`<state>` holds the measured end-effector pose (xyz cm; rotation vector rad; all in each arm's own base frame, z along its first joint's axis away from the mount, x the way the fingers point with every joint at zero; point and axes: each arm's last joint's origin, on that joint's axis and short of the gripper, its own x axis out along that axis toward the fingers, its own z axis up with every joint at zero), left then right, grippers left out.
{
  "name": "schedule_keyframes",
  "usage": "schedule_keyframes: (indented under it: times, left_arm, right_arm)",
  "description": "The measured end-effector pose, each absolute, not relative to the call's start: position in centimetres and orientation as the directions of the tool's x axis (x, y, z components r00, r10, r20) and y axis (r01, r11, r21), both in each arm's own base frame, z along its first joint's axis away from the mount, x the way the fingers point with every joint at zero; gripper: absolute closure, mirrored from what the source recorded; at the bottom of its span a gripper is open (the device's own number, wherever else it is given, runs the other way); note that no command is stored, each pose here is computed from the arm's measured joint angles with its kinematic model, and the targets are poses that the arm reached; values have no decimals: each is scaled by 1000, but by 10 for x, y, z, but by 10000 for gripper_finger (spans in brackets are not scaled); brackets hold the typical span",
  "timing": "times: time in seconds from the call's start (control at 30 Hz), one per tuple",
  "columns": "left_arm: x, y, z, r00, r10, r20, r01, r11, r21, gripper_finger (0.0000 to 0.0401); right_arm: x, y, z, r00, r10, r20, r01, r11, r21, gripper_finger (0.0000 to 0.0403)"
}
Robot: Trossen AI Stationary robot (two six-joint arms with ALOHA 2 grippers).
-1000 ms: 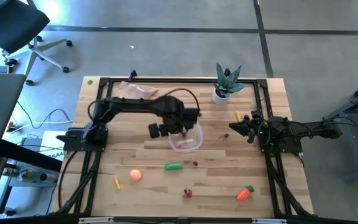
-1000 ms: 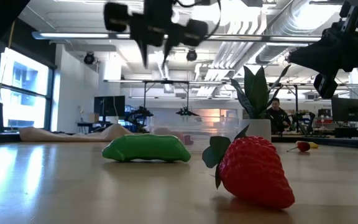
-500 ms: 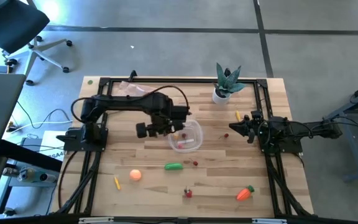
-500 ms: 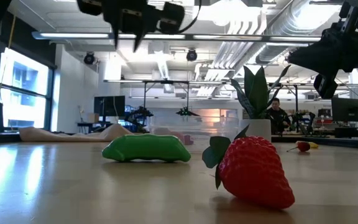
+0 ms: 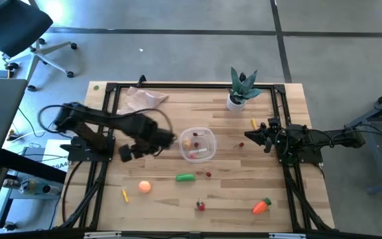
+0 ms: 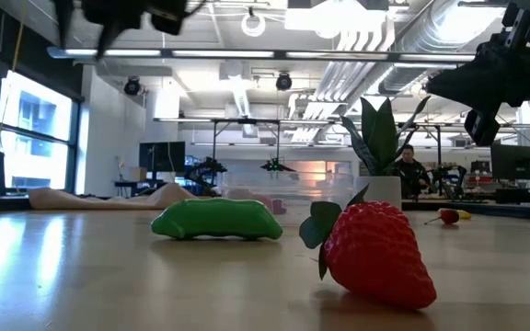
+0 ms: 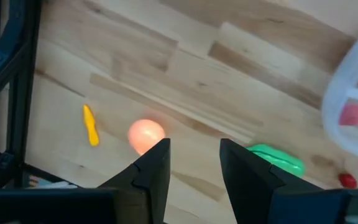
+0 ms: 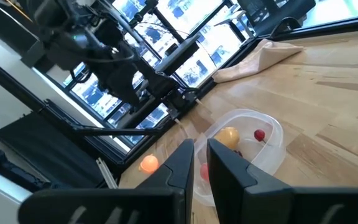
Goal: Pick and placing Produce into tupperware
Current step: Put the orange peach into the transparent bin
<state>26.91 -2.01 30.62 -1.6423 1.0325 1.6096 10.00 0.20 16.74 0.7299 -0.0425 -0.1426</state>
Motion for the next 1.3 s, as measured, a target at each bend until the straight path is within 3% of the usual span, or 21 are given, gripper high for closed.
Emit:
schedule_keyframes:
  times: [0.17, 0.33, 0.63, 0.87, 1.1, 1.3]
  left_arm:
    - [226, -44, 296, 26, -120, -992, -834, -550, 45, 272]
    - [197, -64, 279, 138, -167, -976, -742, -670, 10, 272]
    - [209, -91, 242, 299, -242, -923, -441, -893, 91, 272]
    - [225, -97, 220, 240, -232, -943, -414, -903, 116, 268]
    - [230, -99, 211, 207, -218, -954, -415, -902, 116, 217]
    - [229, -99, 211, 197, -215, -957, -521, -849, 83, 247]
  right_arm:
    - [100, 2, 167, 989, -144, -11, 115, 736, 667, 366]
    - [100, 2, 167, 989, -144, -11, 115, 736, 667, 366]
    - [100, 2, 167, 989, -144, -11, 115, 736, 667, 366]
    - [100, 2, 167, 989, -144, -11, 115, 736, 667, 366]
    - [100, 2, 167, 989, -144, -11, 115, 736, 667, 366]
    - [100, 2, 167, 989, -145, -11, 115, 736, 667, 366]
